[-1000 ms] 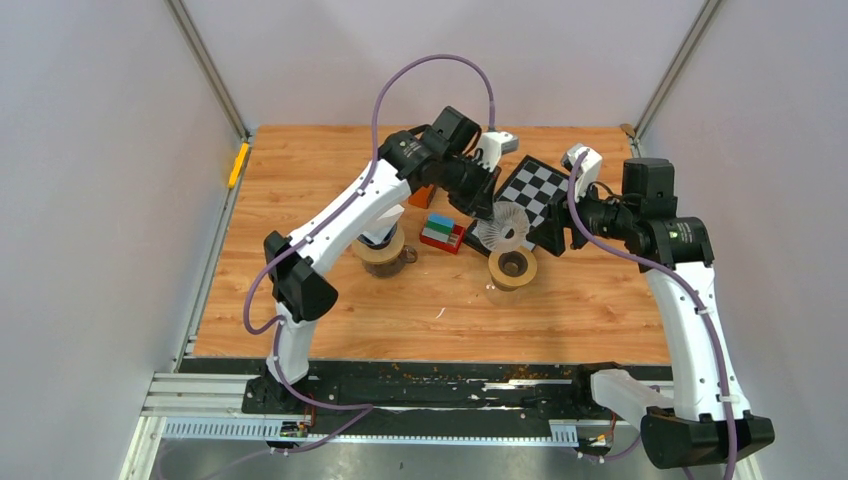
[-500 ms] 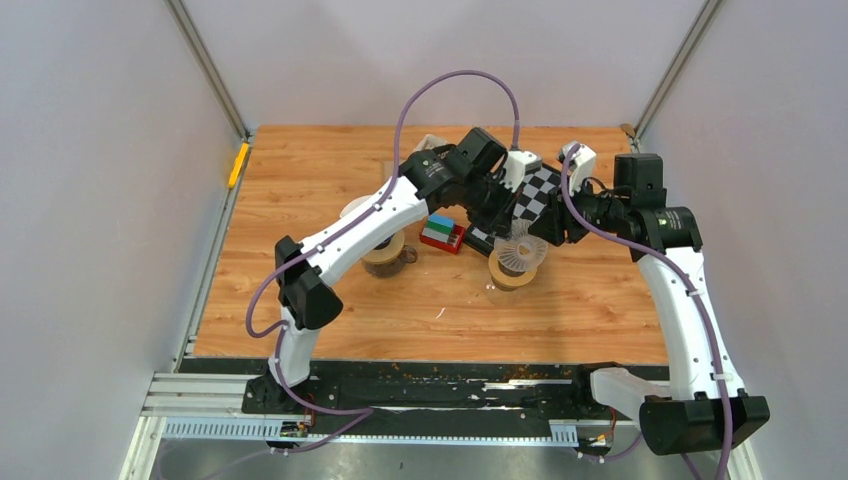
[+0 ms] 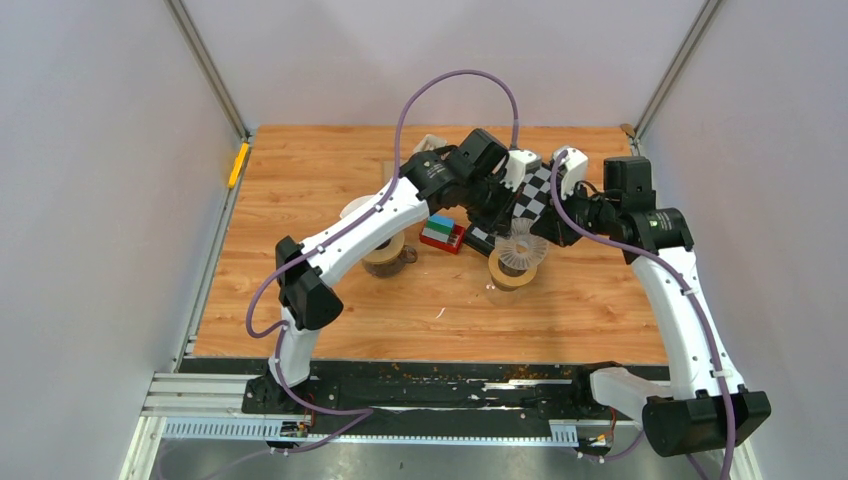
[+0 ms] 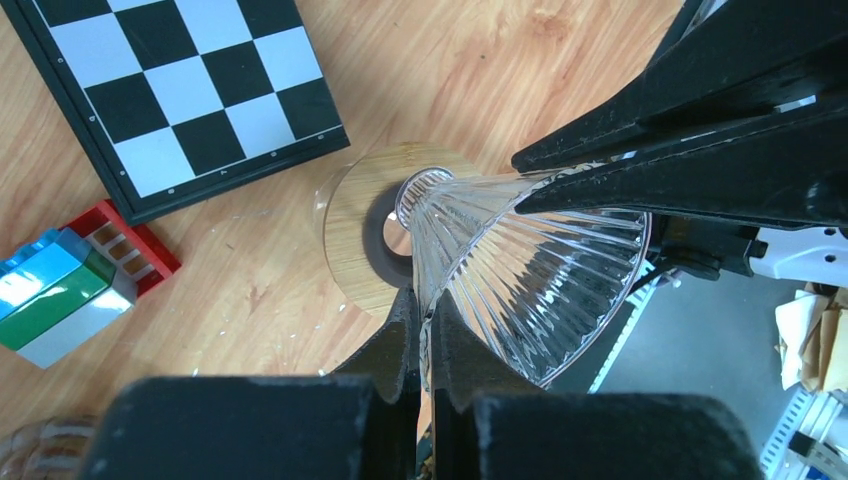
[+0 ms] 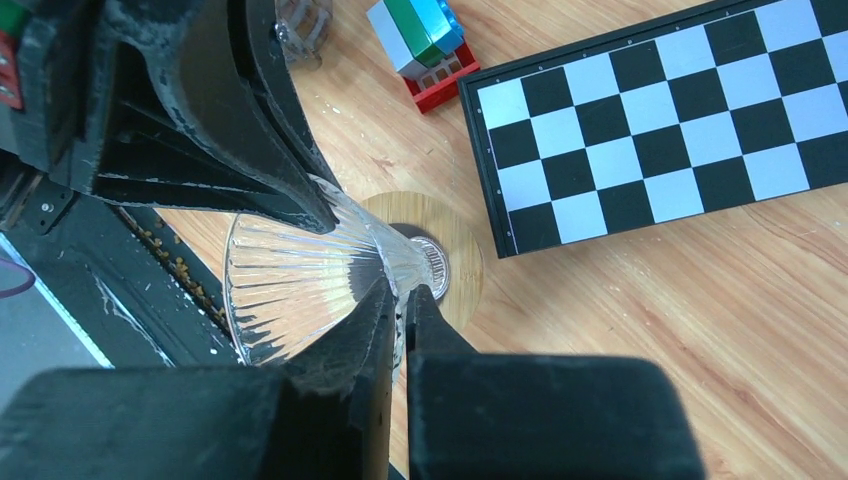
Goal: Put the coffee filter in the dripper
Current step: Place the coffee dripper in the dripper holder.
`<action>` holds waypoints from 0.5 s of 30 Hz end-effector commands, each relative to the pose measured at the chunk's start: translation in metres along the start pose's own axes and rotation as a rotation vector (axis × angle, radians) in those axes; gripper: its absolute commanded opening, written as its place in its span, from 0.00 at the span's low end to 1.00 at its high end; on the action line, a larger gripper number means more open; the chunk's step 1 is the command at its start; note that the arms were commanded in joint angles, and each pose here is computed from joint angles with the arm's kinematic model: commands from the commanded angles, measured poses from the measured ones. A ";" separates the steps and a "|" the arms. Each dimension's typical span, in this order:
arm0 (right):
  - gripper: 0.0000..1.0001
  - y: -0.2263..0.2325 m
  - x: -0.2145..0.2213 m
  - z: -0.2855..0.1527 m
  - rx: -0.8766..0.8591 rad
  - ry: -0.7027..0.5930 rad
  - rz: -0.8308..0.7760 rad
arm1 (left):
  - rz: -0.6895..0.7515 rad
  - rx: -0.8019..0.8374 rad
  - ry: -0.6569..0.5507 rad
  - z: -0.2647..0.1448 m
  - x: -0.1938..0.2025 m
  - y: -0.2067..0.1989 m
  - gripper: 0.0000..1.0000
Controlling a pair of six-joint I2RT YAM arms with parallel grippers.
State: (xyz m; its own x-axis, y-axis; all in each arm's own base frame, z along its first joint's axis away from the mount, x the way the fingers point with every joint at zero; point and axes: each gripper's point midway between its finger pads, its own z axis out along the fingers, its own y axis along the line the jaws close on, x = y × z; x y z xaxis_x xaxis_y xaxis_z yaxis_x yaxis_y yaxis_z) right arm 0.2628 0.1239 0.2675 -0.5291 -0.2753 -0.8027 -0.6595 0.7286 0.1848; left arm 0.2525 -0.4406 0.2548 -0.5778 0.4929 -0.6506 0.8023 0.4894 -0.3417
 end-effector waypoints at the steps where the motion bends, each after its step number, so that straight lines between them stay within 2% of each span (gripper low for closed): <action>1: 0.00 -0.003 -0.005 -0.002 0.026 -0.028 -0.029 | 0.047 0.045 -0.106 -0.027 -0.025 -0.019 0.03; 5: 0.00 -0.002 -0.006 -0.003 0.031 -0.038 -0.018 | 0.054 0.039 -0.113 -0.031 -0.025 -0.019 0.19; 8: 0.00 0.001 -0.006 -0.002 0.012 -0.035 -0.007 | 0.055 0.038 -0.122 -0.036 -0.024 -0.020 0.26; 15: 0.00 0.002 0.001 0.003 -0.006 -0.017 0.011 | 0.060 0.021 -0.122 -0.038 -0.020 -0.016 0.34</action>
State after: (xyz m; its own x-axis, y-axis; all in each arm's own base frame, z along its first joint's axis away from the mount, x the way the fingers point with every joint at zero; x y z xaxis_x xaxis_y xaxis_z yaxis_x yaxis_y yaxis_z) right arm 0.2634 0.1224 0.2607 -0.5405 -0.2759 -0.7949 -0.6469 0.7403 0.1829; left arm 0.2468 -0.4335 0.2675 -0.5636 0.4731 -0.6771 0.8099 0.4779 -0.3402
